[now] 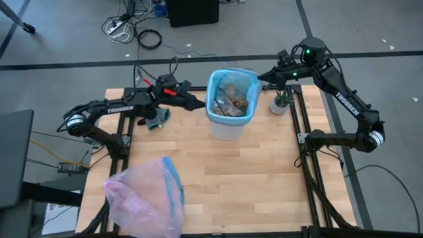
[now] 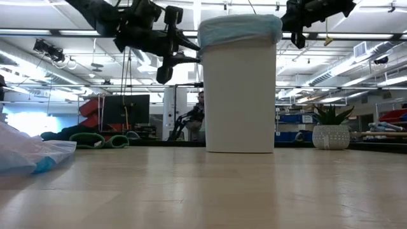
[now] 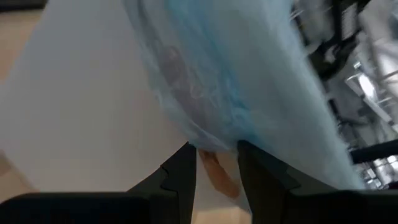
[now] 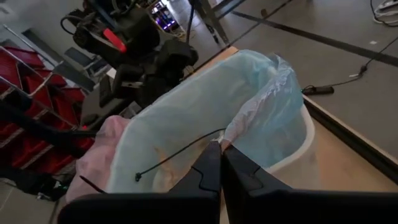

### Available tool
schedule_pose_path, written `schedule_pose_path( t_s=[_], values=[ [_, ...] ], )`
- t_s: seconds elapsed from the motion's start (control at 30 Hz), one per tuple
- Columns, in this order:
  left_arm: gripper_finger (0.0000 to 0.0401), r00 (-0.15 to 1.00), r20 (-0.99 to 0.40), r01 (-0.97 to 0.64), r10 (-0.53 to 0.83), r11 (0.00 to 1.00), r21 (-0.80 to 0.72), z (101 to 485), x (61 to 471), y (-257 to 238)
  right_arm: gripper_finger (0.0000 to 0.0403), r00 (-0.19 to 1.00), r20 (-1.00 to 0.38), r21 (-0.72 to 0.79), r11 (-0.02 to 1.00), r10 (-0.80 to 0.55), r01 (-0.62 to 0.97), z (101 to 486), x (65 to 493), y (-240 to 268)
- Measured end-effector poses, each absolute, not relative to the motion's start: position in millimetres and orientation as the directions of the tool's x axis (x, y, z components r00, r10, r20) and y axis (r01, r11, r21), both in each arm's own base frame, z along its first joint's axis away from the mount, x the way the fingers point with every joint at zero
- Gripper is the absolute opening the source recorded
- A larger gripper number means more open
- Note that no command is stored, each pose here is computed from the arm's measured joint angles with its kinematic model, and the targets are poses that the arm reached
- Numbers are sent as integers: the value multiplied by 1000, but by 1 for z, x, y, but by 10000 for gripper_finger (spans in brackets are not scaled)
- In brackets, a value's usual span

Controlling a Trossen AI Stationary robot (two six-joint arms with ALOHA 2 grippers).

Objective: Place trash/remove bag and relplace
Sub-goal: Remove the trash bag from the trash bin

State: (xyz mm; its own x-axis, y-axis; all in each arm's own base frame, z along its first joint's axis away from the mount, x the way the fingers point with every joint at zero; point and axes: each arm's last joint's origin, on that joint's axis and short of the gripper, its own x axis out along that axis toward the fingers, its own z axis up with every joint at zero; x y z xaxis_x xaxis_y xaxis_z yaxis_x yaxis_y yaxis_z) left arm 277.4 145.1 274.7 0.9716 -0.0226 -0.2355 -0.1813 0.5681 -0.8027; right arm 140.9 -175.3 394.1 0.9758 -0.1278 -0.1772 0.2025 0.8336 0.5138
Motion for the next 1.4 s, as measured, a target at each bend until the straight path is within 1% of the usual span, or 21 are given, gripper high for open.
schedule_pose_path(
  t_s=[0.13,0.23,0.3,0.43,0.47,0.77,0.87,0.97,1.13,1.3,1.4],
  values=[
    [127,987,-161,-125,-12,573,-810,273,276,145,0,976,-176,526,826,-128,204,394,141,-175],
    [118,989,-146,-113,-11,577,-809,273,276,145,0,977,-168,529,825,-130,201,395,141,-176],
    [95,989,-147,-114,-11,578,-808,273,276,145,0,977,-164,532,821,-139,206,396,141,-176],
    [19,989,-148,-112,-11,595,-796,273,276,145,0,976,-159,532,820,-147,210,397,141,-176],
    [11,989,-148,-112,-13,595,-796,273,276,145,0,976,-159,534,819,-147,211,397,141,-176],
    [3,984,-133,-44,-116,571,-820,275,275,142,0,973,-184,559,799,-142,222,394,141,-176],
    [2,971,-97,41,-217,553,-832,278,275,139,0,970,-204,573,788,-129,225,391,142,-174],
    [2,960,-75,83,-269,532,-843,281,276,135,0,976,-192,566,801,-106,198,393,148,-170],
    [1,959,48,190,-279,507,-841,297,276,135,0,988,-140,549,825,-71,137,400,161,-161],
    [1,925,252,365,-284,485,-795,323,269,134,0,987,-132,541,829,-87,145,401,166,-157],
    [1,919,292,386,-264,467,-796,328,267,136,0,989,-120,545,826,-90,141,403,167,-157]
  ],
)
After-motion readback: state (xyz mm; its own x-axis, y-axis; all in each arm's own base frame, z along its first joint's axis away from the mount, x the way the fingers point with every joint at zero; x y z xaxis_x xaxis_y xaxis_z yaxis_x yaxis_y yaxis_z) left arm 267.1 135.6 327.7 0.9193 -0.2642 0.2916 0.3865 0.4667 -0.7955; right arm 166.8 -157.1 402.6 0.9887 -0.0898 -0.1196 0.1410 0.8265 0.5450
